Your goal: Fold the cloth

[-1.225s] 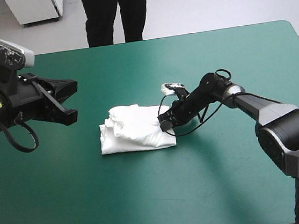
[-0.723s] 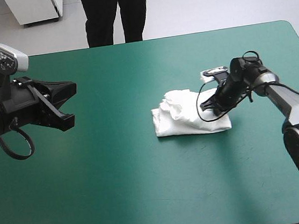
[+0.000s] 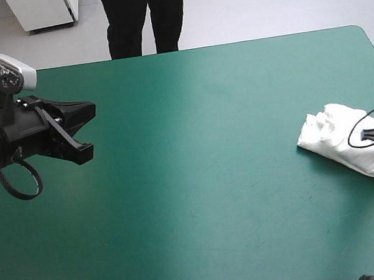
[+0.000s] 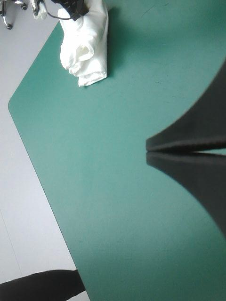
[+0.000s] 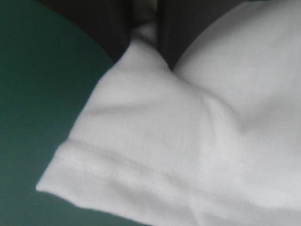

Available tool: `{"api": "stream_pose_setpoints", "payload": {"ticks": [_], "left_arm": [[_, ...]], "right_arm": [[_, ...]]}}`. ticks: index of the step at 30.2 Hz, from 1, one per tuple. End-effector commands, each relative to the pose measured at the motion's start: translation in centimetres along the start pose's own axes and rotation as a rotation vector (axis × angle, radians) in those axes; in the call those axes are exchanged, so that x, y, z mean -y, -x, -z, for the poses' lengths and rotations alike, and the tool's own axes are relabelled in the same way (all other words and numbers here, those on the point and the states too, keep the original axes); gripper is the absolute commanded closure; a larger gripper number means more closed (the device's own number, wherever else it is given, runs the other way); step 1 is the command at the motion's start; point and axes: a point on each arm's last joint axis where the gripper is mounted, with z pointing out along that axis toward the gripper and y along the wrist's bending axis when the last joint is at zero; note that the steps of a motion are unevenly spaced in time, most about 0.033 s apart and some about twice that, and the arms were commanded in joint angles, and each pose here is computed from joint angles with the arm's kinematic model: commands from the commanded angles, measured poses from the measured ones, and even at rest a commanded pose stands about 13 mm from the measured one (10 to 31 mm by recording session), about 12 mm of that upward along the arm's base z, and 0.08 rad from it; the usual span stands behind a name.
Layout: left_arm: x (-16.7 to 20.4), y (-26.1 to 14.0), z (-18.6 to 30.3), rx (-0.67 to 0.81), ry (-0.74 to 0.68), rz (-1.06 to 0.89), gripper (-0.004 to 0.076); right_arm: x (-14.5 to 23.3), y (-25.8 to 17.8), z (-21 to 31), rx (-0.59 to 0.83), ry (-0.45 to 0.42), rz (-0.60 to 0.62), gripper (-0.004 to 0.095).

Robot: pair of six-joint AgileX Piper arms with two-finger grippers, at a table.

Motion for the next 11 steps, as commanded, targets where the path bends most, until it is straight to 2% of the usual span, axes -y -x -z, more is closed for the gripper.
{"api": "stream_pose_setpoints", "payload": {"ticks": [1,7,10,11], "left_arm": [[0.64,-0.04,1.04,0.001,-0.031,-0.003,0.0734],[0.69,-0.02,1.04,0.002,-0.037,-0.001,0.0734],[0.77,0.0,1.04,0.004,-0.045,0.001,0.0734],[0.77,0.0,1.04,0.004,-0.045,0.001,0.0734]], "right_arm": [[0.3,0.01,1.66,0.087,-0.011,-0.019,0.091],[0.42,-0.14,1.83,0.085,-0.026,-0.014,0.0893],[0.5,-0.11,2.18,0.092,-0.037,-0.007,0.0779],[0.51,-0.15,2.44,0.097,-0.04,-0.006,0.0706]]}}
